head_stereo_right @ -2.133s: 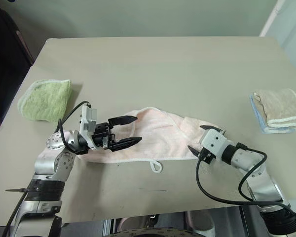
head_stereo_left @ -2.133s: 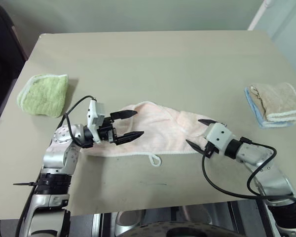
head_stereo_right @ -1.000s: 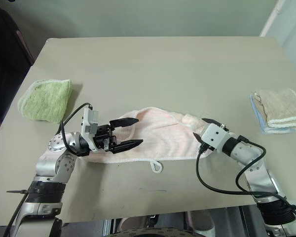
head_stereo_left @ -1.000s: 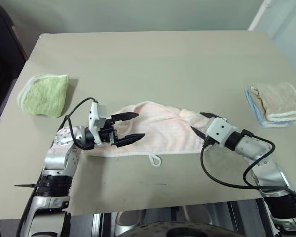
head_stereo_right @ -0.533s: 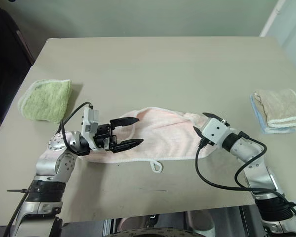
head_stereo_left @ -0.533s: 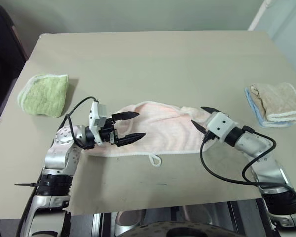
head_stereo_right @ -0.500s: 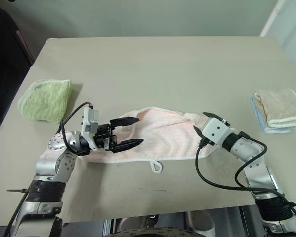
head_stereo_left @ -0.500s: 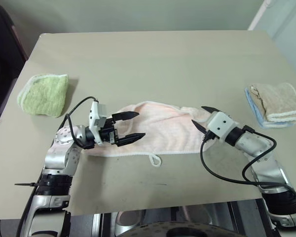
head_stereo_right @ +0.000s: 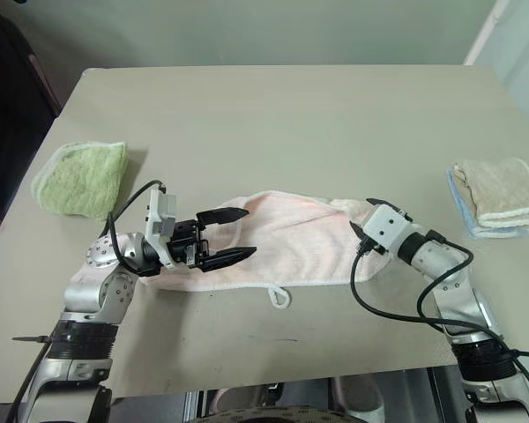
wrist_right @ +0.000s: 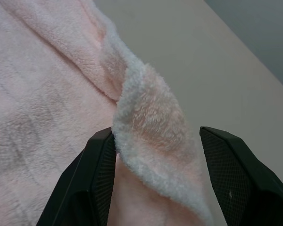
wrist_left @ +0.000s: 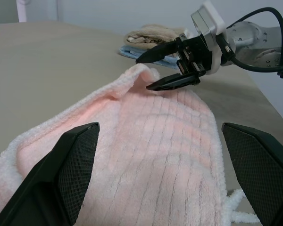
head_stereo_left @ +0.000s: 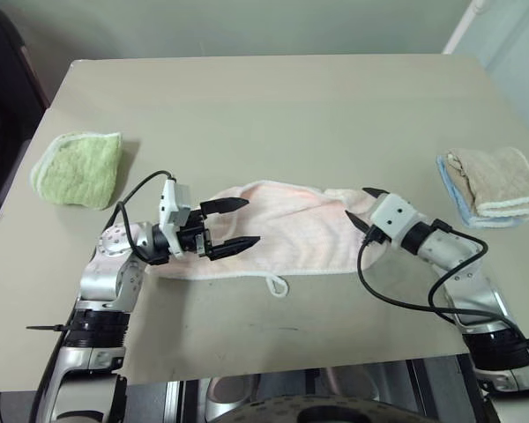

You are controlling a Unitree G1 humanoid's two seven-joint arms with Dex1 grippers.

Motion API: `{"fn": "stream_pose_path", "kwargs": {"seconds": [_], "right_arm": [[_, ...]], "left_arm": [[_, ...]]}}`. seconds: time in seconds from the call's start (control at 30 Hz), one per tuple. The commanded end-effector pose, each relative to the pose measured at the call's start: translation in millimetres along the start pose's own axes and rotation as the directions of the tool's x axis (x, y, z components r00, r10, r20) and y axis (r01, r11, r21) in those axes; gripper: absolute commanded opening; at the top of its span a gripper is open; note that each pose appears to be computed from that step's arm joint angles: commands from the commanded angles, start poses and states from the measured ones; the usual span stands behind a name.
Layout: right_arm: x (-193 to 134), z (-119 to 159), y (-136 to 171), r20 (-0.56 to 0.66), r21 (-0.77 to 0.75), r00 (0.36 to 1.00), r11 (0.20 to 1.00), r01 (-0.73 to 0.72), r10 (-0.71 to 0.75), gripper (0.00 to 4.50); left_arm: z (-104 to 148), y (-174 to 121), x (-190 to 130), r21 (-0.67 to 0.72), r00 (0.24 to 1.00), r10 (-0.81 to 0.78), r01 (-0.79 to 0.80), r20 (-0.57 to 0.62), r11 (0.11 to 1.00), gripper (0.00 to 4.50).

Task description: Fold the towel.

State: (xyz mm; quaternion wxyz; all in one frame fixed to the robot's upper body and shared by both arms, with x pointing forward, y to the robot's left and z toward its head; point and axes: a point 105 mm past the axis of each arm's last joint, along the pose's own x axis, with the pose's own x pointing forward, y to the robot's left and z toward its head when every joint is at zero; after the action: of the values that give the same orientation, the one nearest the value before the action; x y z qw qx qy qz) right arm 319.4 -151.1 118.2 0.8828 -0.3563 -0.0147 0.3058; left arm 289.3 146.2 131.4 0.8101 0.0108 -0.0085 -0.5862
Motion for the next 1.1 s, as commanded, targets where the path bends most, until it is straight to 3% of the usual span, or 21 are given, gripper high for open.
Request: {"fn": "stream_pose_path", "kwargs": {"seconds": [0.03, 0.43, 0.67, 0.73, 1.1], "right_arm": [[0.8, 8.8, -10.3, 0.035, -0.031, 0.999, 0.999, 0.037, -0.036, 2.91], [9.1, 19.9, -9.8, 0.087, -0.041, 0.996, 0.999, 0.026, -0.023, 2.91], [5.8, 18.3, -13.1, 0.089, -0.046, 0.996, 0.999, 0.018, -0.014, 0.51], [5.2, 19.0, -13.6, 0.093, -0.046, 0.996, 0.999, 0.017, -0.013, 0.01], [-5.3, 37.6, -31.2, 0.139, -0.044, 0.990, 0.999, 0.017, -0.010, 0.01]], "left_arm": [[7.7, -2.5, 0.8, 0.041, 1.000, -0.012, 0.011, 0.011, 0.999, 4.50], [5.3, -0.9, -2.9, 0.043, 1.000, -0.001, 0.001, 0.010, 0.999, 4.50], [2.4, 0.2, -7.9, 0.047, 1.000, 0.009, -0.009, 0.002, 0.999, 4.50], [1.9, 0.9, -9.2, 0.050, 1.000, 0.013, -0.013, -0.001, 0.999, 4.50], [6.4, 40.4, -34.5, 0.164, 0.983, 0.181, -0.177, -0.009, 0.970, 4.50]]}}
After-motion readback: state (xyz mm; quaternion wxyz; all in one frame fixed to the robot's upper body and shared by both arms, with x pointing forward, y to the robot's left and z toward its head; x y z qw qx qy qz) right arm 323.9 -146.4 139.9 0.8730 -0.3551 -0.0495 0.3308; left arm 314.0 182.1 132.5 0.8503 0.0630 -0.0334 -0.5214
